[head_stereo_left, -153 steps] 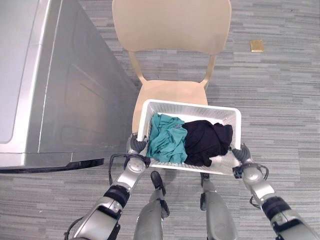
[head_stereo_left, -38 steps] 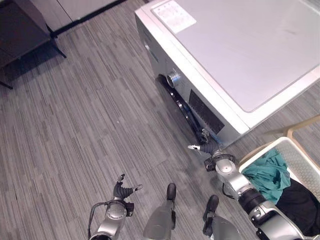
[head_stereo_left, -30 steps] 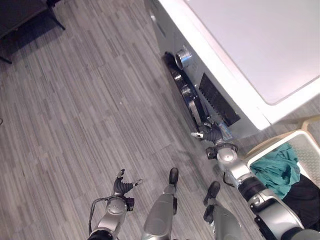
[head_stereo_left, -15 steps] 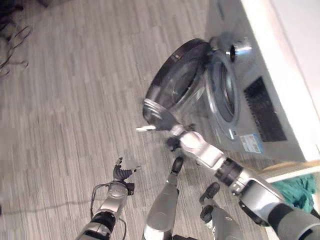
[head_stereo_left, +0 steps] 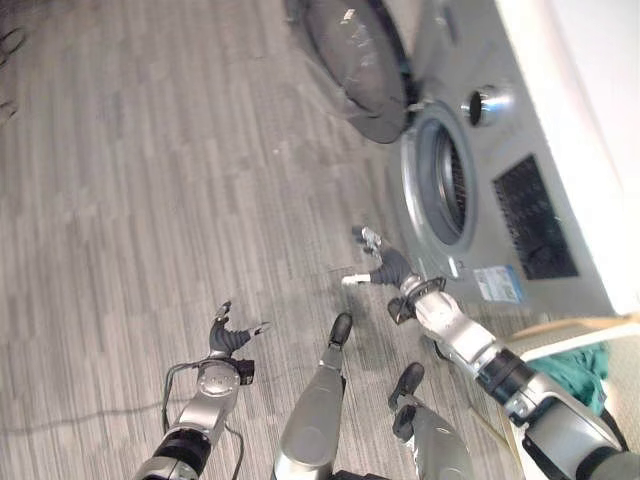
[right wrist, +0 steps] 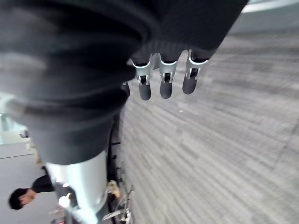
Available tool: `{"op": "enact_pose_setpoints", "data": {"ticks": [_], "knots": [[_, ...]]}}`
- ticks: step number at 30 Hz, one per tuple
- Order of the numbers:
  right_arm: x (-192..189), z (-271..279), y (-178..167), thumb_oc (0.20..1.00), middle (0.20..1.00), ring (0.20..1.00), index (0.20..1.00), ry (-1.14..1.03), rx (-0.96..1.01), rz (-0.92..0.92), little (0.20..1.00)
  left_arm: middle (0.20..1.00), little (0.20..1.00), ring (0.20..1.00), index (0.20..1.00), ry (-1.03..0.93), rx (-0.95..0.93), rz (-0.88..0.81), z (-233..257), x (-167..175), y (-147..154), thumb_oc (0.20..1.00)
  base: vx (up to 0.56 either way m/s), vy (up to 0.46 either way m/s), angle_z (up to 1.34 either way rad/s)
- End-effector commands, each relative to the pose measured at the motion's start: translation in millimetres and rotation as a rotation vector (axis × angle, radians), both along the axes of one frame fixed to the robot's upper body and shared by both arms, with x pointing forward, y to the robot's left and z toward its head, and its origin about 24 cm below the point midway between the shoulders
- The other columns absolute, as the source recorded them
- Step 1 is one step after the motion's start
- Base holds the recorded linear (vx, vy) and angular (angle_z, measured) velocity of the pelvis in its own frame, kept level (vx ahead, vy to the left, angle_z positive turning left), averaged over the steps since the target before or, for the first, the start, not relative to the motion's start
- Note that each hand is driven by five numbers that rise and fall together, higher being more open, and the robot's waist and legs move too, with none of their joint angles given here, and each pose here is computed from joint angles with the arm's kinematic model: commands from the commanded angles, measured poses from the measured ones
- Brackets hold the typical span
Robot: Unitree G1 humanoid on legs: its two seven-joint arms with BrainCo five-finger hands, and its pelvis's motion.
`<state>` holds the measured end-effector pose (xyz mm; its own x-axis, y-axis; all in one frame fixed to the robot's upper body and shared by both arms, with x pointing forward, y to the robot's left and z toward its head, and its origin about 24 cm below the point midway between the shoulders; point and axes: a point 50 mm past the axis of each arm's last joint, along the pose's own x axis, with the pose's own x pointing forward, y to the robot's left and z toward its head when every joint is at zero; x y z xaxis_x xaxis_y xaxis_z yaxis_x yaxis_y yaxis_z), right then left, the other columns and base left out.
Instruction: Grab the laundry basket,head to the washer,open it,put in the laundry and shut it.
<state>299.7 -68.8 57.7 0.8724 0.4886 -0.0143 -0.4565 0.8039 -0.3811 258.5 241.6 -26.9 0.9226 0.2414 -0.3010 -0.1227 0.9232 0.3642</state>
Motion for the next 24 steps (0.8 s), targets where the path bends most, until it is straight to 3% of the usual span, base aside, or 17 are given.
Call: {"op": "enact_pose_setpoints", "data": {"ticks": [1, 5, 9, 10, 11, 14, 24], "knots": [[-0.6, 18.5, 12.7, 1.0, 1.0, 1.0, 1.0, -0.131, -0.038, 0.069, 1.0, 1.0, 1.0, 1.0, 1.0, -0.045, 0.072, -0.035, 8.2, 10.9, -4.5, 1.0, -0.04, 0.055, -0.38], [-14.9, -14.0, -24.9, 1.0, 1.0, 1.0, 1.0, -0.042, -0.116, -0.009, 1.0, 1.0, 1.0, 1.0, 1.0, -0.135, 0.145, -0.054, 34.8, 35.9, -6.0, 1.0, -0.03, 0.081, -0.38], [-31.8, -45.1, -60.7, 1.0, 1.0, 1.0, 1.0, 0.084, -0.171, -0.085, 1.0, 1.0, 1.0, 1.0, 1.0, -0.171, 0.272, 0.007, 62.3, 58.7, 19.4, 1.0, -0.02, 0.077, -0.57], [-42.3, -57.7, -84.9, 1.0, 1.0, 1.0, 1.0, 0.15, -0.167, -0.151, 1.0, 1.0, 1.0, 1.0, 1.0, -0.128, 0.368, 0.149, 81.7, 64.2, 67.4, 1.0, 0.0, 0.056, -0.39], [-45.3, -58.1, -96.7, 1.0, 1.0, 1.0, 1.0, 0.159, -0.169, -0.176, 1.0, 1.0, 1.0, 1.0, 1.0, -0.101, 0.416, 0.237, 94.2, 61.0, 96.5, 1.0, 0.0, 0.062, -0.45], [-49.6, -55.6, -110.0, 1.0, 1.0, 1.0, 1.0, 0.165, -0.132, -0.218, 1.0, 1.0, 1.0, 1.0, 1.0, -0.093, 0.459, 0.355, 114.4, 49.6, 134.1, 1.0, 0.02, 0.024, -0.68], [-54.3, -44.4, -118.0, 1.0, 1.0, 1.0, 1.0, 0.14, -0.039, -0.243, 1.0, 1.0, 1.0, 1.0, 1.0, -0.08, 0.576, 0.499, 151.9, 27.6, 182.4, 1.0, 0.02, 0.02, -0.03]]}}
